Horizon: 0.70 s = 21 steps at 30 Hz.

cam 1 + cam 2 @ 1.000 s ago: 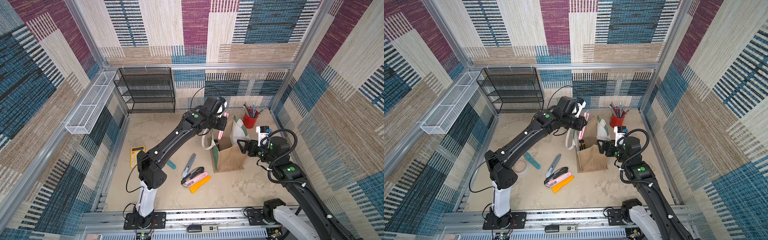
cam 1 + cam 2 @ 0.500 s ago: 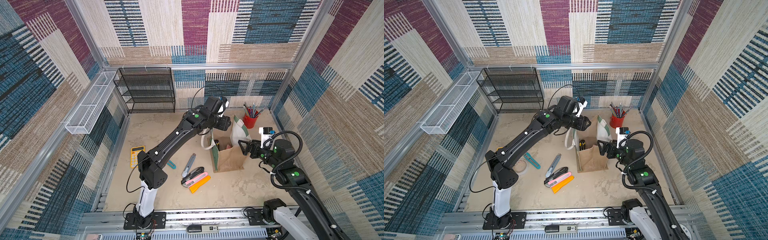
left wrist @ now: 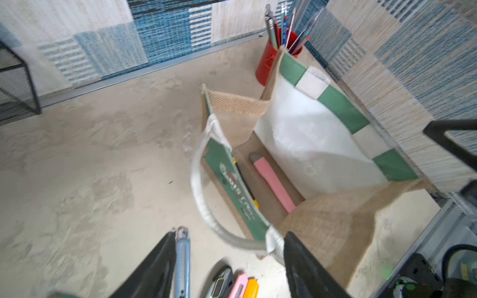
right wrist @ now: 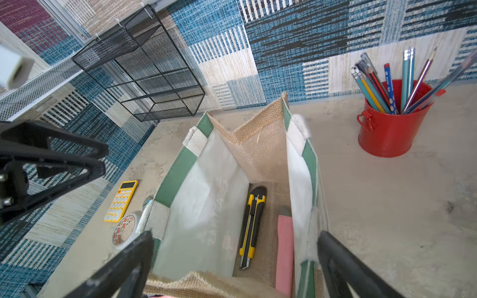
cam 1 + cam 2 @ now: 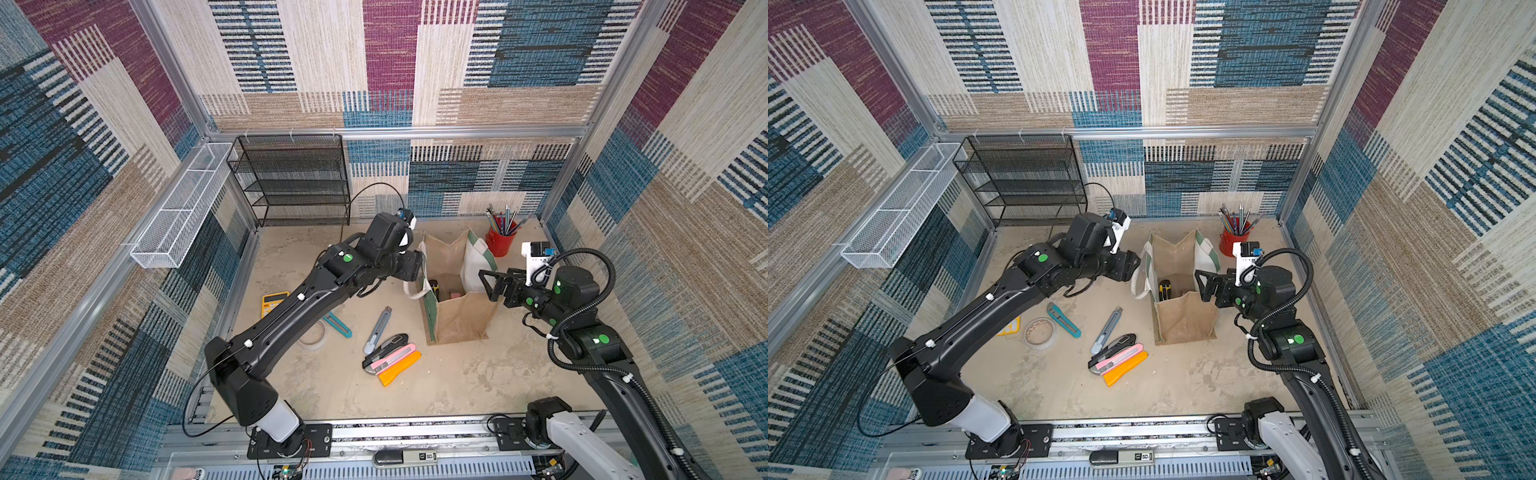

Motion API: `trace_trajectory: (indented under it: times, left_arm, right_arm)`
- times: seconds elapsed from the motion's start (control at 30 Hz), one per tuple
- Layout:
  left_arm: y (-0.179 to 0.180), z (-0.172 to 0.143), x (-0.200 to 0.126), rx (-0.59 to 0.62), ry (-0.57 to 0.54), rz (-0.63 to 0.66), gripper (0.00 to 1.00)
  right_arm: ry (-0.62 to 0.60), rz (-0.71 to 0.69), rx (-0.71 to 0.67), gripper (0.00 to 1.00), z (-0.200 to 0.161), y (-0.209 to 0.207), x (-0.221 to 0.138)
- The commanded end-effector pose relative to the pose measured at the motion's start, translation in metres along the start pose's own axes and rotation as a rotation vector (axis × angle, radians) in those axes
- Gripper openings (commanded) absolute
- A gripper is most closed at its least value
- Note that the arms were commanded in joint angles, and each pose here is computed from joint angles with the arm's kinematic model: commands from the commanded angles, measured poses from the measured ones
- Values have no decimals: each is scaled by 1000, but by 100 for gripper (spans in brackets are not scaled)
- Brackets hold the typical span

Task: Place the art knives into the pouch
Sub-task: Place the utility knife in the pouch, then pick up the utility knife at the center of the board.

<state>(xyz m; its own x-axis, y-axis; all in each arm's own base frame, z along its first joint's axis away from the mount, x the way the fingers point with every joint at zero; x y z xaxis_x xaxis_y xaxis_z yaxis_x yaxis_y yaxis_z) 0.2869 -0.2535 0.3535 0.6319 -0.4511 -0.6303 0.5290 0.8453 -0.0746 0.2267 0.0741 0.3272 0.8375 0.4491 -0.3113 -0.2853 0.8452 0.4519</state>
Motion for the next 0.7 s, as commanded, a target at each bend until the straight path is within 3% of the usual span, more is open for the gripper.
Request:
trace_trajectory:
  times: [0.0, 0.27, 0.67]
  left_arm:
    - [20, -10, -14, -63, -47, 53, 73]
    - [69, -63, -37, -247, -18, 36, 78]
    - [113, -150, -42, -509, 55, 26, 85]
  right_arm:
    - [-16, 38, -24, 99, 11, 10, 2]
    - [16, 147, -91, 100, 29, 51, 30]
    - [168, 251, -228, 99, 15, 129, 105]
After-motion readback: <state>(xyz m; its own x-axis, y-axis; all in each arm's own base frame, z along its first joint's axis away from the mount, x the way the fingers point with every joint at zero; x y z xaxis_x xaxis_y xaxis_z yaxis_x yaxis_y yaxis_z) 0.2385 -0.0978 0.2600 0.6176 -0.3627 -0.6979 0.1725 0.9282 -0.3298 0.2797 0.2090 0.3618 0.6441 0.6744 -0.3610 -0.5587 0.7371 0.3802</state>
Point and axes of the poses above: each gripper's point midway between its finger pads, its own x axis out along the fingers, its own y axis along the line the jaws close on, z = x × y, the point moved 7 cm from there along -x, back along the fingers, and after that the axes turned 5 degrees about x, right-handed, at the moved point
